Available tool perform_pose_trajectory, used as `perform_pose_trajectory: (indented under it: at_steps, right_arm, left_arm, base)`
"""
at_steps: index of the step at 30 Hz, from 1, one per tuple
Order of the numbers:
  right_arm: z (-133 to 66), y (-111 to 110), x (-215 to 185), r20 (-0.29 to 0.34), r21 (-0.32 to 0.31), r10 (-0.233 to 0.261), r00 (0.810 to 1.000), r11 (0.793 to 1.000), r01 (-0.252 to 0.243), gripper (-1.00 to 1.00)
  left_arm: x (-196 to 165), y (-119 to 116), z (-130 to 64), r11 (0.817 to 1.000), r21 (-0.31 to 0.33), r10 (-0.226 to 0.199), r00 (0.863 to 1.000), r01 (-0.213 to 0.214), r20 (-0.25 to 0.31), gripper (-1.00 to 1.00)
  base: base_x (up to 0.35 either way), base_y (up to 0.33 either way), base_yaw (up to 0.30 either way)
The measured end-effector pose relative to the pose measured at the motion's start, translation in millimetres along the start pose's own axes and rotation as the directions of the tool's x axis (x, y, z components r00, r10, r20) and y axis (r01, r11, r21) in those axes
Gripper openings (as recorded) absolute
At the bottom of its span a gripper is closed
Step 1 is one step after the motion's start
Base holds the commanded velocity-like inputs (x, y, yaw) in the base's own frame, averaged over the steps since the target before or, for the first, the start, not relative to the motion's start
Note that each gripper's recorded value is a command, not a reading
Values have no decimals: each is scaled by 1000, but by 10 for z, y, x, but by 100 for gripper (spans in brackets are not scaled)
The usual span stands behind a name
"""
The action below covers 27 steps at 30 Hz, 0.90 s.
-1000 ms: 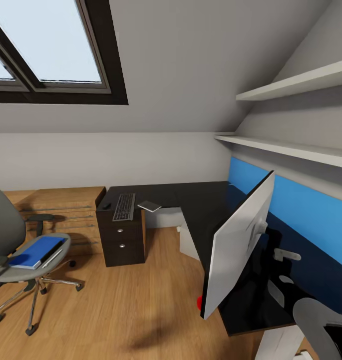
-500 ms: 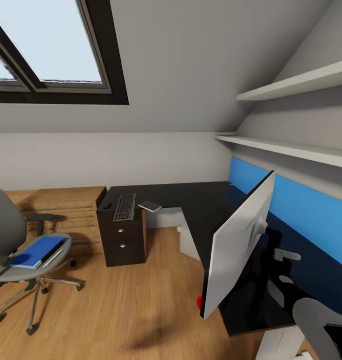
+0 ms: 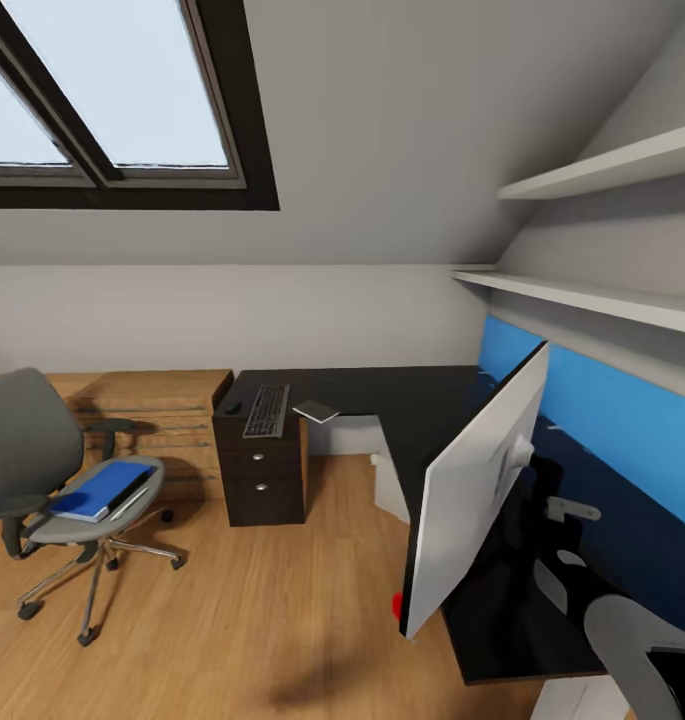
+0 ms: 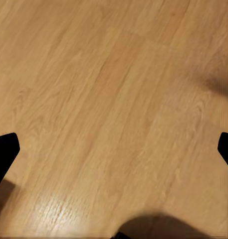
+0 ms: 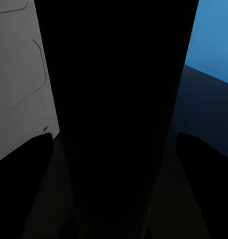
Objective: In the bedroom, organize the workspace by keeping the computer under the desk, ensuring the monitor is on the desk, placing the keyboard on the desk next to the monitor, placing the mouse on the desk next to the keyboard, moving the folder from the swivel chair onto the desk next to the mouse, stacking the notebook on top of the folder with the pen on top of the notebook, and positioning the swivel chair next to the desk.
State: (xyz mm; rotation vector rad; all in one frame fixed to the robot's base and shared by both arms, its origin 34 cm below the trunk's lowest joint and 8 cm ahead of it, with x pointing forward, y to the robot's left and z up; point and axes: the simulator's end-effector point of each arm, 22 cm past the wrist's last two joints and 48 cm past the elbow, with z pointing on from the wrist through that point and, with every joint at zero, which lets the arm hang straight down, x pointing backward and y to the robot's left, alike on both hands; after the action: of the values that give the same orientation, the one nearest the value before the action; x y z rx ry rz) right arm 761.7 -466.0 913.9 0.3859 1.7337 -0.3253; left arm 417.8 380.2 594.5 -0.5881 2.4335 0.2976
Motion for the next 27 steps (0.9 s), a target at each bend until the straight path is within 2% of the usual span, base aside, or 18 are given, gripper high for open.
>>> perform_pose_trajectory:
  at_steps: [3, 5, 27]
  right_arm:
    - [-21, 181, 1, -4, -27, 4, 1000, 1000, -4, -100]
    - [-20, 211, -2, -2, -37, -12, 1000, 999, 12, -100]
    - [-23, 218, 2, -5, -35, -5, 1000, 999, 5, -100]
  left_arm:
    - [4, -1, -1, 1000, 0, 0, 1000, 0, -1, 100]
    - [3, 2, 0, 1000, 0, 0, 1000, 0, -1, 100]
    - [8, 1, 0, 1000, 0, 1, 1000, -1, -3, 100]
  base:
    - [0, -235, 9]
    - [0, -210, 3]
    - [0, -271, 0]
